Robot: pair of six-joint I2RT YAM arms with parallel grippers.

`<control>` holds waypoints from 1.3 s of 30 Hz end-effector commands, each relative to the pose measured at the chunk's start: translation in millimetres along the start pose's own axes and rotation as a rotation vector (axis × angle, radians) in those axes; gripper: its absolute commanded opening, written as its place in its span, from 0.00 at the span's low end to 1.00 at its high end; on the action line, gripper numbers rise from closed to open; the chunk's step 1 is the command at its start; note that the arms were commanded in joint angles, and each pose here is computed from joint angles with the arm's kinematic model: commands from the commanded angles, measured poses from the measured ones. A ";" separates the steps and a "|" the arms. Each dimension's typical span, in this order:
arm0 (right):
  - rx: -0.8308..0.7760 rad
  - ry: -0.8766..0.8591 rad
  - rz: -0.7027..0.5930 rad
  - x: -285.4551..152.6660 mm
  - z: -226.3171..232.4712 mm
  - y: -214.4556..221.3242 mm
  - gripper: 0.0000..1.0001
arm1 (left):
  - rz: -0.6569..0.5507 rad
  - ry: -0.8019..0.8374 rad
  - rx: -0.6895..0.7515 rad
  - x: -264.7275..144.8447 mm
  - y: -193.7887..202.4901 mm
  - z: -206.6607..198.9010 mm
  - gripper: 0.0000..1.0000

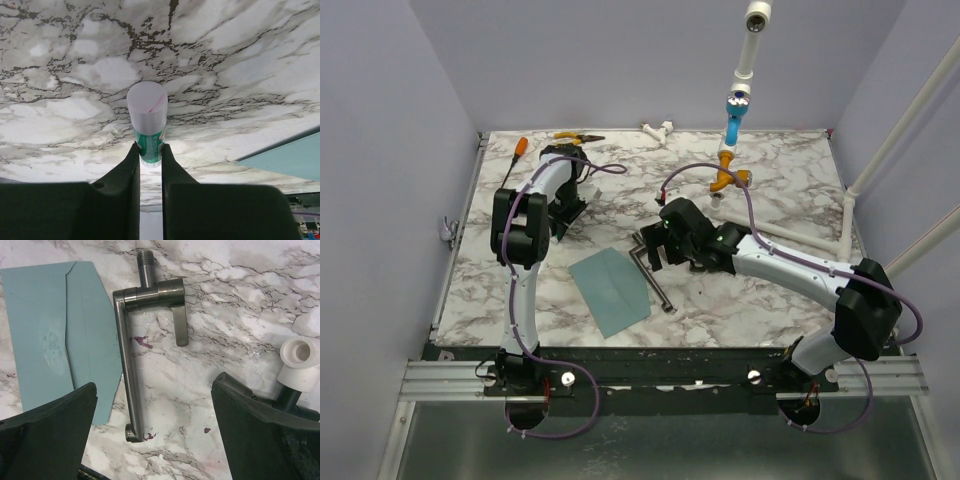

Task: Place the letter into the envelope and seal it

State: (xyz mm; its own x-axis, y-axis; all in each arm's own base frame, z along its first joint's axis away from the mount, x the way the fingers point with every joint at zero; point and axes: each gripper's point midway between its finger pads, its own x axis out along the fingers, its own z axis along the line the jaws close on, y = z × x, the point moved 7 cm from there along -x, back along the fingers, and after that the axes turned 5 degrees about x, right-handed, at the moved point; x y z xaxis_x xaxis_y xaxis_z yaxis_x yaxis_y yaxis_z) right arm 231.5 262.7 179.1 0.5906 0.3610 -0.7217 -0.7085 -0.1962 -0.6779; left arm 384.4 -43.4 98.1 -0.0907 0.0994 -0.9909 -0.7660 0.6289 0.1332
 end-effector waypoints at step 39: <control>0.200 -0.716 -0.066 -45.3 101.6 -81.5 0.94 | -0.745 0.341 0.341 -130.4 124.8 -144.8 0.00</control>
State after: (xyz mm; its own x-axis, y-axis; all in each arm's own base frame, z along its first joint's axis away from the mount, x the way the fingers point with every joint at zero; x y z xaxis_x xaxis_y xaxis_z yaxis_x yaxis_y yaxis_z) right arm 217.1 327.7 266.4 0.3716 0.8155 -0.4436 -0.7389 -0.0295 -0.6732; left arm 241.0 -68.7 237.8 0.2742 -0.5366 -0.7980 -0.5019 0.6280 -0.5947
